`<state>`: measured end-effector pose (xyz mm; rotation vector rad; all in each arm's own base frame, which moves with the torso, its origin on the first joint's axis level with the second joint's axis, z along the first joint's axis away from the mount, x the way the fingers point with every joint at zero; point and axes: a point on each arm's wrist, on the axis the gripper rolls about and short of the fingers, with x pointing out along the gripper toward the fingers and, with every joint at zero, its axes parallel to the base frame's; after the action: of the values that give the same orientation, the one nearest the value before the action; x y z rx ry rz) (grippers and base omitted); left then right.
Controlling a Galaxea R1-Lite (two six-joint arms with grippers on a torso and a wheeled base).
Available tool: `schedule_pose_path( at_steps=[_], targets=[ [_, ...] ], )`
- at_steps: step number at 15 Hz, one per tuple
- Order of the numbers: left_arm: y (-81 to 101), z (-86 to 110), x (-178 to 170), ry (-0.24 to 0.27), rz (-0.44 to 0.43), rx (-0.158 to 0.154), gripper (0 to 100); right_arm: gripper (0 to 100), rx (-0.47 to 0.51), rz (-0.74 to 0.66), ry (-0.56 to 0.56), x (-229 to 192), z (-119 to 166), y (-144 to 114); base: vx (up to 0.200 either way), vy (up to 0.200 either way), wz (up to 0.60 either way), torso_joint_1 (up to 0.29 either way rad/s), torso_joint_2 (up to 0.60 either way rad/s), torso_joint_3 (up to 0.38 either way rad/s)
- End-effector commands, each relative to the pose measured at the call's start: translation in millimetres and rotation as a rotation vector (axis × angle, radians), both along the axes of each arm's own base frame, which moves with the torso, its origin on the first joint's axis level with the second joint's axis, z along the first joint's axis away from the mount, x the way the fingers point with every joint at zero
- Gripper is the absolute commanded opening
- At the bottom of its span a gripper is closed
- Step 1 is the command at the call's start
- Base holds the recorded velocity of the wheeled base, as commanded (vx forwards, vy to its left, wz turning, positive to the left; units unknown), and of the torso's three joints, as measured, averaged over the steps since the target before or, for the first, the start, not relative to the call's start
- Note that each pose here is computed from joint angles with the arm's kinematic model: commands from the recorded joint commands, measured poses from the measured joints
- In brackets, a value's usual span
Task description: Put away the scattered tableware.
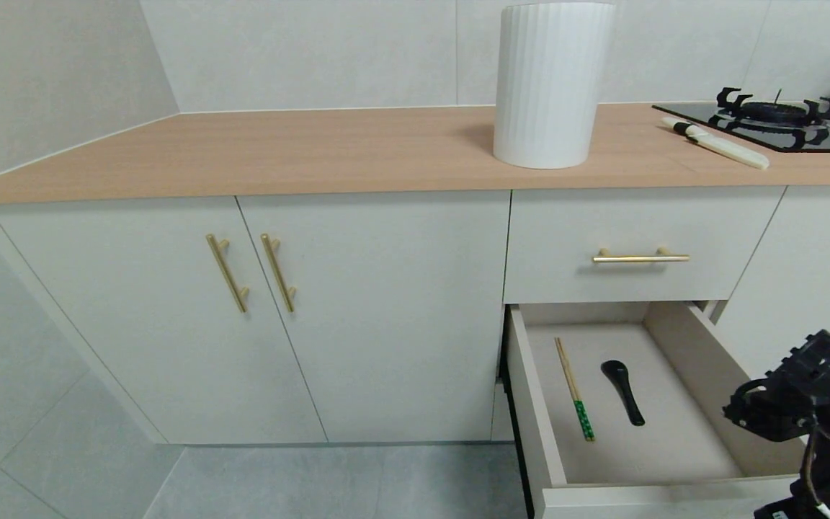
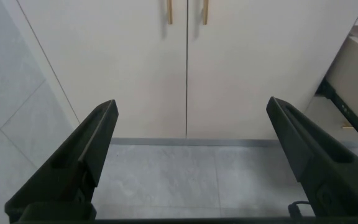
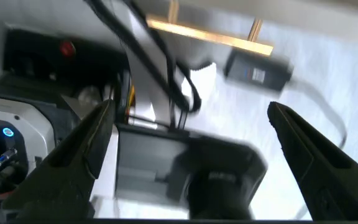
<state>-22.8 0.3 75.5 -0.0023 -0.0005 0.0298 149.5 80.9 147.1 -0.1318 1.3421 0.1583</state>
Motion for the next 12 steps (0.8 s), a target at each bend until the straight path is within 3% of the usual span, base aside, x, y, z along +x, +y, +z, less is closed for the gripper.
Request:
schedule_pose_path(
  at_steps=[1,4,12],
  targets=[
    [0.0,0.0,0.0,0.000,0.001,-0.001,100,100,-0.044,-0.005,0.084,13.3,-16.1,8.8,0.000,0.000,0.00,0.000,0.00,0.000],
    [0.0,0.0,0.0,0.000,0.001,-0.001,100,100,-0.046,-0.010,0.072,15.0,-17.5,9.2,0.000,0.000,0.00,0.000,0.00,0.000],
    [0.0,0.0,0.0,0.000,0.001,-0.001,100,100,-0.034,-0.091,-0.134,30.6,-32.7,13.8,0.000,0.000,0.00,0.000,0.00,0.000]
  ],
)
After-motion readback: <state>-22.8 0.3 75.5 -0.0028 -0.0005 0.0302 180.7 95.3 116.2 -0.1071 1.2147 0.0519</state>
